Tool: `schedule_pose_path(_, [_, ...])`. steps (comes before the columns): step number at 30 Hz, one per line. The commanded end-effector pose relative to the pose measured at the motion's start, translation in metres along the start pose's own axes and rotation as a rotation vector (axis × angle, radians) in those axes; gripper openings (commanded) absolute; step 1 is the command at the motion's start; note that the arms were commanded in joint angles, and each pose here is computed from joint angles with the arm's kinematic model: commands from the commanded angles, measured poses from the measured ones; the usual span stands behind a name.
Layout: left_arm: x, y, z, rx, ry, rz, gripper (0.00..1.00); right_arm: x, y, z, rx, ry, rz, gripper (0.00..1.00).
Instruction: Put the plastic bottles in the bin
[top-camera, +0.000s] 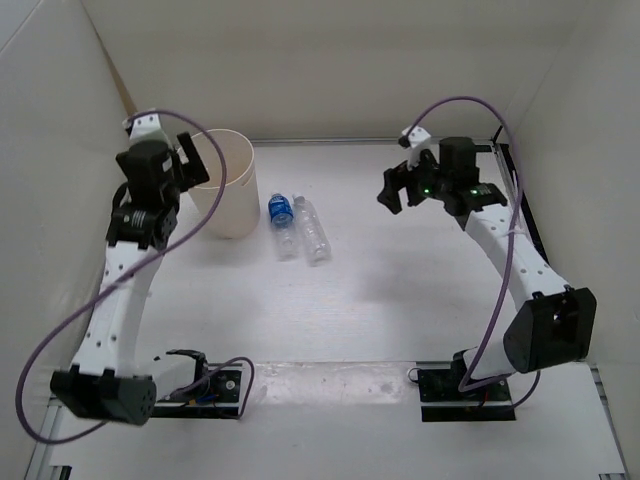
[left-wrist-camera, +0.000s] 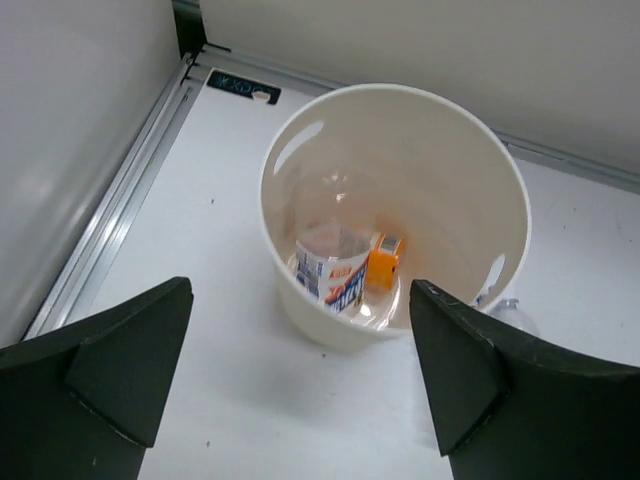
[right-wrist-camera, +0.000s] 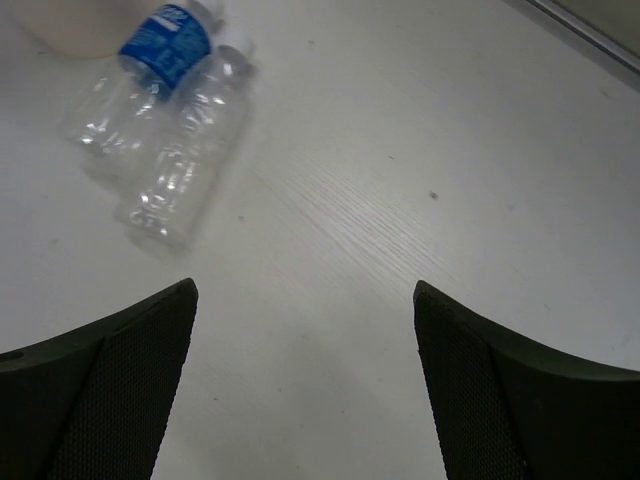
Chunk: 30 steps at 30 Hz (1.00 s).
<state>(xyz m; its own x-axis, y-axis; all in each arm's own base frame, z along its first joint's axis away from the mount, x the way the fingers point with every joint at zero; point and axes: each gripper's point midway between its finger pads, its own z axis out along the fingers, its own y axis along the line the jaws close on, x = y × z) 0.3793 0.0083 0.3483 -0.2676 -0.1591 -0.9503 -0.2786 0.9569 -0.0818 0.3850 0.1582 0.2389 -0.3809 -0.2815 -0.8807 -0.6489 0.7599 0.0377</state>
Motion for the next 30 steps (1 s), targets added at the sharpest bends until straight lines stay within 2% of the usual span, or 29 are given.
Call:
schedule_pose_path(1, [0.042, 0.019, -0.033, -0.047, 0.041, -0.080, 1.00, -0.034, 0.042, 0.016, -0.140, -0.084, -0.166, 0.90])
schedule_pose_path(2, [0.052, 0.019, -0.036, -0.038, 0.052, -0.076, 1.00, -0.037, 0.053, 0.019, -0.180, -0.086, -0.179, 0.90])
schedule_pose_path(3, [0.068, 0.023, -0.043, -0.030, 0.057, -0.073, 1.00, -0.016, 0.066, 0.032, -0.270, -0.021, -0.148, 0.90])
schedule_pose_path(4, [0.082, 0.023, -0.051, -0.016, 0.067, -0.060, 1.00, -0.019, 0.071, 0.035, -0.294, -0.012, -0.146, 0.90])
schedule_pose_path(5, [0.084, 0.025, -0.059, -0.007, 0.057, -0.064, 1.00, -0.006, 0.084, 0.045, -0.344, 0.059, -0.114, 0.90])
schedule_pose_path(7, [0.111, 0.030, -0.067, -0.001, 0.117, -0.032, 1.00, 0.001, 0.095, 0.062, -0.390, 0.104, -0.076, 0.90])
schedule_pose_path(11, [0.141, 0.032, -0.084, 0.056, 0.207, 0.040, 1.00, 0.025, 0.117, 0.100, -0.439, 0.141, -0.193, 0.90])
schedule_pose_path(12, [0.147, 0.032, -0.085, 0.071, 0.218, 0.070, 1.00, 0.016, 0.118, 0.106, -0.423, 0.134, -0.229, 0.90])
schedule_pose_path(13, [0.150, 0.032, -0.087, 0.082, 0.219, 0.078, 1.00, 0.036, 0.119, 0.124, -0.435, 0.187, -0.214, 0.90])
schedule_pose_path(15, [0.167, 0.033, -0.087, 0.109, 0.248, 0.143, 1.00, 0.020, 0.121, 0.133, -0.423, 0.166, -0.184, 0.90])
schedule_pose_path(20, [0.166, 0.033, -0.079, 0.109, 0.219, 0.310, 1.00, 0.033, 0.126, 0.178, -0.397, 0.214, -0.124, 0.90])
schedule_pose_path(21, [0.165, 0.036, -0.078, 0.068, 0.212, 0.354, 1.00, 0.037, 0.127, 0.183, -0.378, 0.235, -0.113, 0.90])
schedule_pose_path(22, [0.166, 0.031, -0.079, 0.088, 0.206, 0.422, 1.00, 0.027, 0.128, 0.185, -0.366, 0.235, -0.062, 0.90])
schedule_pose_path(23, [0.165, 0.029, -0.078, 0.092, 0.195, 0.442, 1.00, 0.048, 0.129, 0.198, -0.369, 0.291, -0.030, 0.90])
schedule_pose_path(25, [0.165, 0.028, -0.080, 0.088, 0.184, 0.457, 1.00, 0.042, 0.132, 0.202, -0.371, 0.288, -0.005, 0.90])
schedule_pose_path(26, [0.164, 0.031, -0.081, 0.082, 0.179, 0.454, 1.00, 0.059, 0.132, 0.206, -0.374, 0.337, 0.010, 0.90])
schedule_pose_path(30, [0.169, 0.038, -0.081, 0.048, 0.171, 0.440, 1.00, 0.066, 0.135, 0.214, -0.349, 0.413, 0.031, 0.90])
